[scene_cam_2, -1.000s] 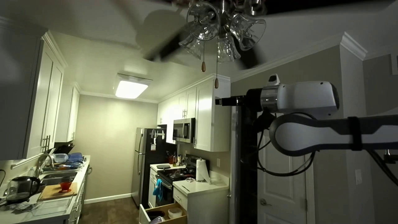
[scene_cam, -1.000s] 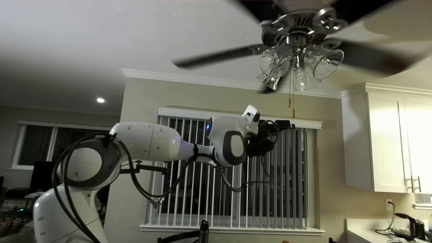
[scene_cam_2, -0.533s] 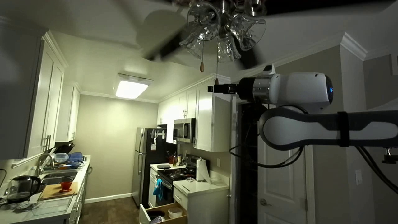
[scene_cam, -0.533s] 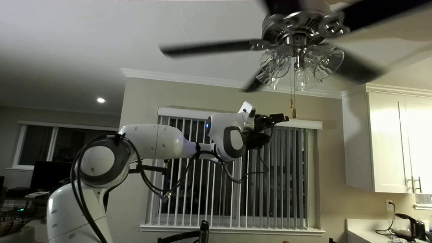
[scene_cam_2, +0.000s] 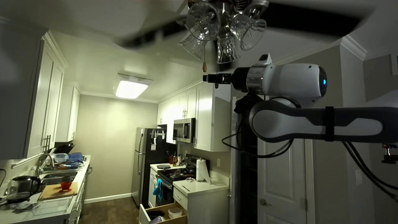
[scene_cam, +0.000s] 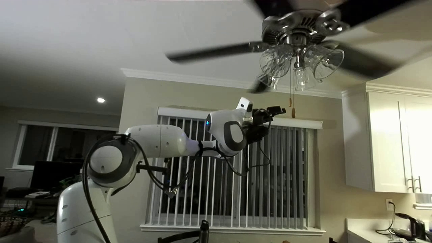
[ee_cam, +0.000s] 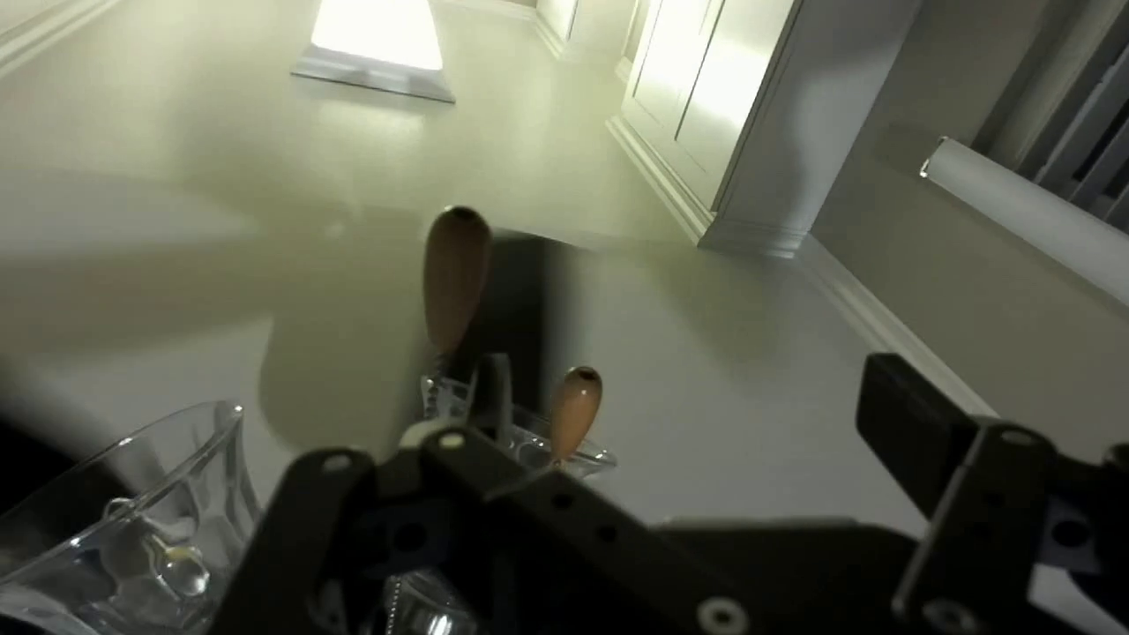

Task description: Turn on the chandelier.

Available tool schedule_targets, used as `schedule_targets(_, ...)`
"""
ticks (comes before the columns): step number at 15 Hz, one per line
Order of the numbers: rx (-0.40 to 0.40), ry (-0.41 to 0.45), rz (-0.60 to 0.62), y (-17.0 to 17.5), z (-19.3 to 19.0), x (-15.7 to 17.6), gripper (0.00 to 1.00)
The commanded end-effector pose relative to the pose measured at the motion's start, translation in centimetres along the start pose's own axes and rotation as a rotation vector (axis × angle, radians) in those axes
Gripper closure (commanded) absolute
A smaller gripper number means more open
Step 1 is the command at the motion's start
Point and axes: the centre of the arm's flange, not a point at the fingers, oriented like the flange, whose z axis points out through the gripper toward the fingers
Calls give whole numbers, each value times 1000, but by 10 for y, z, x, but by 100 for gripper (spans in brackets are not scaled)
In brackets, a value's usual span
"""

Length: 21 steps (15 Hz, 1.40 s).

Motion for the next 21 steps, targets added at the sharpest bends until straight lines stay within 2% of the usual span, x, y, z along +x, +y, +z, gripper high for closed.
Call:
schedule_targets(1, -78, 27, -4, 10, 26, 9, 0)
schedule_targets(5, -134, -1, -29, 29, 38, -6, 0)
schedule_targets(6, -135, -11, -36, 31, 39, -10, 25)
schedule_targets(8, -144, -22, -43, 34, 40, -15, 33)
schedule_targets(17, -137, -26, -48, 33, 35, -11, 93)
schedule_targets(19, -127, -25, -50, 30, 31, -10, 97)
schedule_targets(21, -120, -22, -54, 26, 28, -9, 93)
